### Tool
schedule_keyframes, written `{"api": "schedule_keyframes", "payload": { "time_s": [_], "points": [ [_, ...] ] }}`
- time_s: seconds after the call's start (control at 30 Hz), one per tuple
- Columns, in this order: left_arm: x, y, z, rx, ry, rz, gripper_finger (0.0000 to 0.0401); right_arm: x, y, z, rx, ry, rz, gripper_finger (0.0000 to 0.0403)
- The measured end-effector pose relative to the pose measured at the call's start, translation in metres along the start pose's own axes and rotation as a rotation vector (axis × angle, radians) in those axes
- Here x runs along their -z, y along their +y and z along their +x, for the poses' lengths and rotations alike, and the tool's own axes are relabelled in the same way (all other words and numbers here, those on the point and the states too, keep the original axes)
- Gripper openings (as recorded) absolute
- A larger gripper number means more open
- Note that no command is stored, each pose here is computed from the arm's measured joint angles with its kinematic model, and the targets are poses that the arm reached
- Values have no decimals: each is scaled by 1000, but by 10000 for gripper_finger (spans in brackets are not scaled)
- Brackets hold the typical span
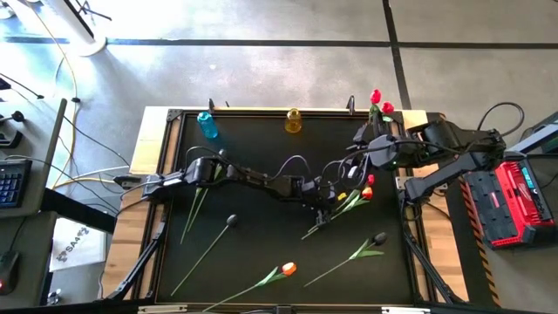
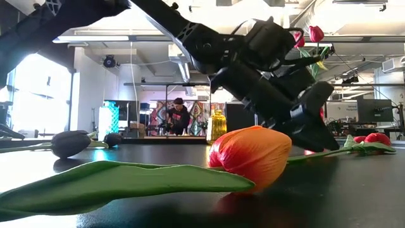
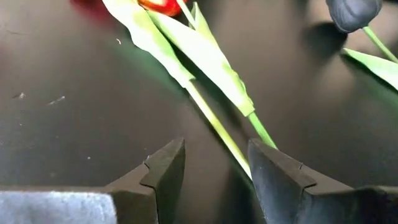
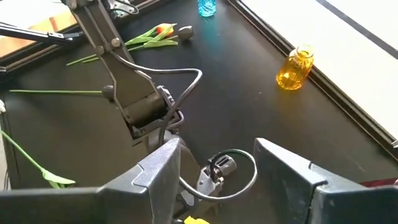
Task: Sort flowers into vase by color
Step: Put the red flower into the red vase
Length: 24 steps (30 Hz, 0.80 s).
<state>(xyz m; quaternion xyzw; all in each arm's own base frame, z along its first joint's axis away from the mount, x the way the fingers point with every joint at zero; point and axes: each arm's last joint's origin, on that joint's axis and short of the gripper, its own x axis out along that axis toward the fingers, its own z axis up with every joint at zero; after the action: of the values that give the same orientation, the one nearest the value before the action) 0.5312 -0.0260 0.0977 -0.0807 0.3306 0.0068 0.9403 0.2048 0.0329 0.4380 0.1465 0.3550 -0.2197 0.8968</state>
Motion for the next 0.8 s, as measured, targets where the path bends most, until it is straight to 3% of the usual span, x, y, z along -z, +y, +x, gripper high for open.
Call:
{"api": "schedule_keyframes", "payload": {
  "time_s": [0.23,0.37,0.57,0.8],
  "points": [
    [17,-14,12,-30,22,38,157,0,0,0,2,5,23,193],
    [21,-21,11,-92,39,115,112,0,0,0,3,5,42,193],
    [17,-24,6,-96,46,150,11,0,-1,0,8,1,60,193],
    [0,-16,-10,-130,32,140,2,3,0,-3,50,-36,126,193]
  ]
}}
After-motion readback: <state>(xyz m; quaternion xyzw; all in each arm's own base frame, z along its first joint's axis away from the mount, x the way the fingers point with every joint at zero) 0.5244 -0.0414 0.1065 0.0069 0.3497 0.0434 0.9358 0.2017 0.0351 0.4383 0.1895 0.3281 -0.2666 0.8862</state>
